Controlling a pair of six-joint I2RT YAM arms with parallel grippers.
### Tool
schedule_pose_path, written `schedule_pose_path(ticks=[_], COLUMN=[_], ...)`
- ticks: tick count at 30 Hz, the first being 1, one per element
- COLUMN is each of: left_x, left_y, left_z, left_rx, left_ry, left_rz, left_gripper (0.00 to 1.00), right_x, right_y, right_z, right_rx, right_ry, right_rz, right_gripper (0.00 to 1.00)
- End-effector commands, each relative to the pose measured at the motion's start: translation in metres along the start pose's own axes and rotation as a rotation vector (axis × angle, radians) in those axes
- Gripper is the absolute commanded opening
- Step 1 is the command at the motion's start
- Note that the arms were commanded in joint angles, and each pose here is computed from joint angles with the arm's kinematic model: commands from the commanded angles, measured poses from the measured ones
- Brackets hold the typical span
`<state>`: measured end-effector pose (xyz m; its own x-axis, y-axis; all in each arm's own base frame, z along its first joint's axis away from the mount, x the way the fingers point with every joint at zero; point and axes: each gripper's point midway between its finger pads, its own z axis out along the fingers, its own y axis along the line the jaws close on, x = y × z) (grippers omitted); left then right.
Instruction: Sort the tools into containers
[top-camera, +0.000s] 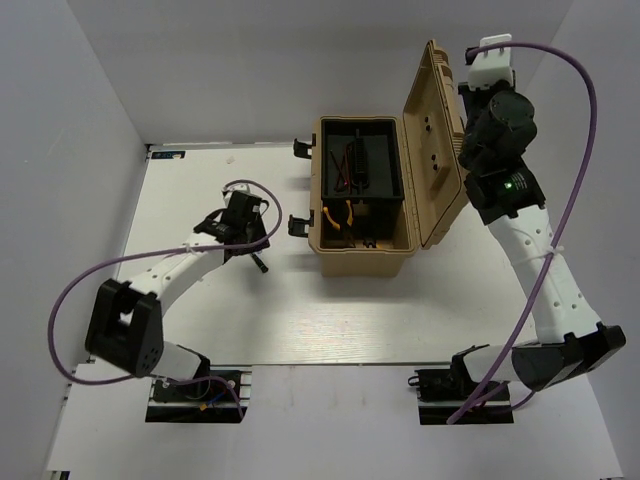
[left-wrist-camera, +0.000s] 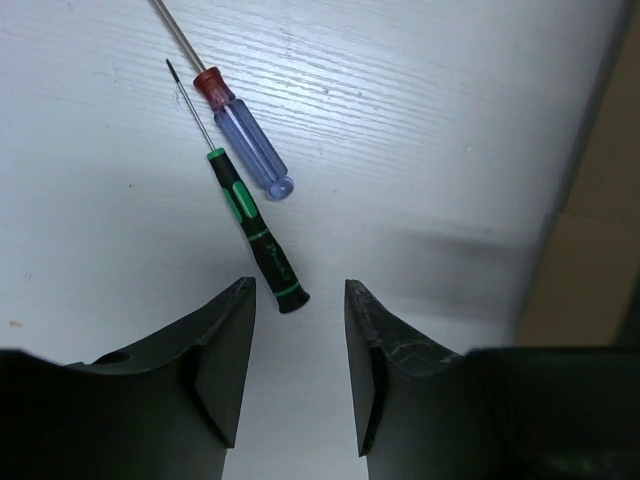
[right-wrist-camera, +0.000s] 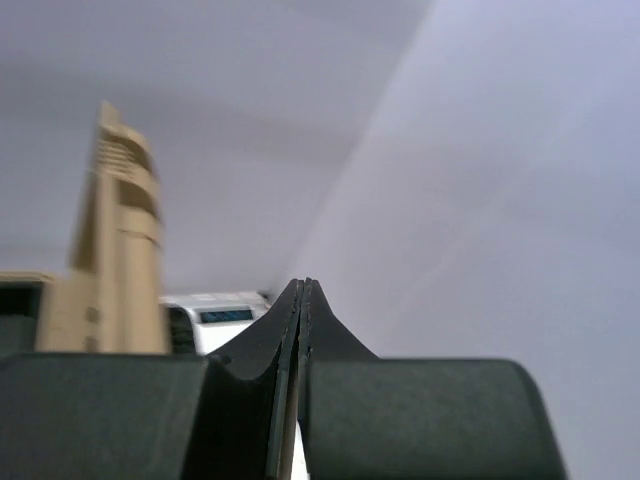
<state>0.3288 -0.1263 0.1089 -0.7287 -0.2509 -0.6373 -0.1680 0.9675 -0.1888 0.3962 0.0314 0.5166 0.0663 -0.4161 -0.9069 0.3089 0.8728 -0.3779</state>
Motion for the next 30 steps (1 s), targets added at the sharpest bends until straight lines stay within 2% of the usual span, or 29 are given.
schedule_pose_path(ticks=[1, 7, 15, 18, 30], left_x=[-0.006, -0.025, -0.027, -0.02, -0.01], left_y=[0.004, 0.001, 0.009, 0.017, 0.035], left_z=[0.015, 0.037, 0.084, 0.087, 0.1], left_rx=[-0.075, -0.134, -0.232, -0.255, -0.301], left_ry=[0.0, -0.037, 0.027, 0.049, 0.07], left_rz=[-0.016, -0.052, -0.081, -0.091, -0.1], left_gripper=[0.51, 0.5, 0.51, 0.54, 0.57], right_x=[-0.012, 0.032, 0.074, 0.086, 0.119], right_y=[-0.053, -0.067, -0.077, -0.082, -0.082], right_z=[-0.012, -0.005, -0.007, -0.007, -0.009], right_rx=[0.15, 0.173, 0.152, 0.149, 0.1], right_ry=[-0.049, 0.039, 0.127, 0.15, 0.224], right_rz=[0.02, 0.032, 0.076, 0.089, 0.174], right_gripper=[0.0, 0.0, 0.0, 0.0, 0.0])
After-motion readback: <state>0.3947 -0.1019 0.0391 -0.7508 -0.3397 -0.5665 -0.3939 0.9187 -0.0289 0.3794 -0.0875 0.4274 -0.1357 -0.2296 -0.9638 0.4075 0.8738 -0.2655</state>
